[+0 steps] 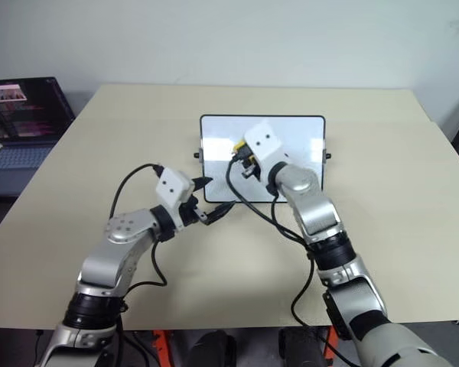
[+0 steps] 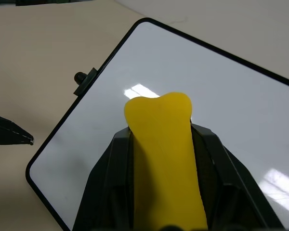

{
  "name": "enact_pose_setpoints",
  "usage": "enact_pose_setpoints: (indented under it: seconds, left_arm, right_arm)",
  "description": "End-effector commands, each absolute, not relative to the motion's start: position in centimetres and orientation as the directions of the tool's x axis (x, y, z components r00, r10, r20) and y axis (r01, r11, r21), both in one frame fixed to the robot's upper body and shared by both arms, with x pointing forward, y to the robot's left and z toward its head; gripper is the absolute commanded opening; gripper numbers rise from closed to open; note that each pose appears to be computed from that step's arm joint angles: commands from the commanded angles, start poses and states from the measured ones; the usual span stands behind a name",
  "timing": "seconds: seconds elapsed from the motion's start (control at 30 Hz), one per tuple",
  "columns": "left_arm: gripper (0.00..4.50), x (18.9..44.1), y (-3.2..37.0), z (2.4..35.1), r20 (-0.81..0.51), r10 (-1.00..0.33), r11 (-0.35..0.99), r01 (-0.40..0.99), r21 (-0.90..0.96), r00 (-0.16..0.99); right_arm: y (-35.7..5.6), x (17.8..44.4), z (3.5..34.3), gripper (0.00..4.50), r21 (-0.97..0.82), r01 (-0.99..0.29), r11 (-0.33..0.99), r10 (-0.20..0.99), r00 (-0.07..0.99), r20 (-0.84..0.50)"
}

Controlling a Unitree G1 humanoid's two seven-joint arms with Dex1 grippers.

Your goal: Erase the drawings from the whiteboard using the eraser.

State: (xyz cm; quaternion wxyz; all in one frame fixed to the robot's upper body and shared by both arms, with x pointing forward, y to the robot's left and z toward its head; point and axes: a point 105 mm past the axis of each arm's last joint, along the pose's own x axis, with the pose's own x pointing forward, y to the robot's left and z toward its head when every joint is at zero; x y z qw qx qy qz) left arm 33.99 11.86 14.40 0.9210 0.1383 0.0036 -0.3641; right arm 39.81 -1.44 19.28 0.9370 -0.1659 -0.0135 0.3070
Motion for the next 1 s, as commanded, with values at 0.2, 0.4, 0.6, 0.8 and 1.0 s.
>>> enact_pose_setpoints:
  seconds: [0.2,0.4,0.6,0.8,1.0]
  left_arm:
    - [4.50,33.8,11.5,16.4,-0.047,-0.687,0.687,0.669,0.285,0.725]
    - [4.50,33.9,11.4,16.6,-0.040,-0.685,0.689,0.666,0.286,0.727]
    - [4.50,33.8,11.3,16.7,-0.035,-0.686,0.690,0.665,0.284,0.727]
    - [4.50,33.9,11.3,16.8,-0.034,-0.687,0.690,0.666,0.285,0.726]
    - [4.50,33.9,11.2,16.8,-0.032,-0.688,0.689,0.667,0.285,0.725]
  right_arm:
    - [-1.5,40.4,17.7,1.30,-0.378,-0.548,0.746,0.568,0.820,-0.070]
    - [-3.0,41.1,15.7,1.30,-0.405,-0.530,0.745,0.533,0.838,-0.117]
    - [-4.7,40.9,14.4,1.30,-0.425,-0.523,0.739,0.512,0.846,-0.149]
    - [-6.8,40.2,13.7,1.30,-0.433,-0.516,0.739,0.489,0.853,-0.181]
    - [-10.1,39.3,12.7,1.30,-0.439,-0.489,0.753,0.434,0.872,-0.227]
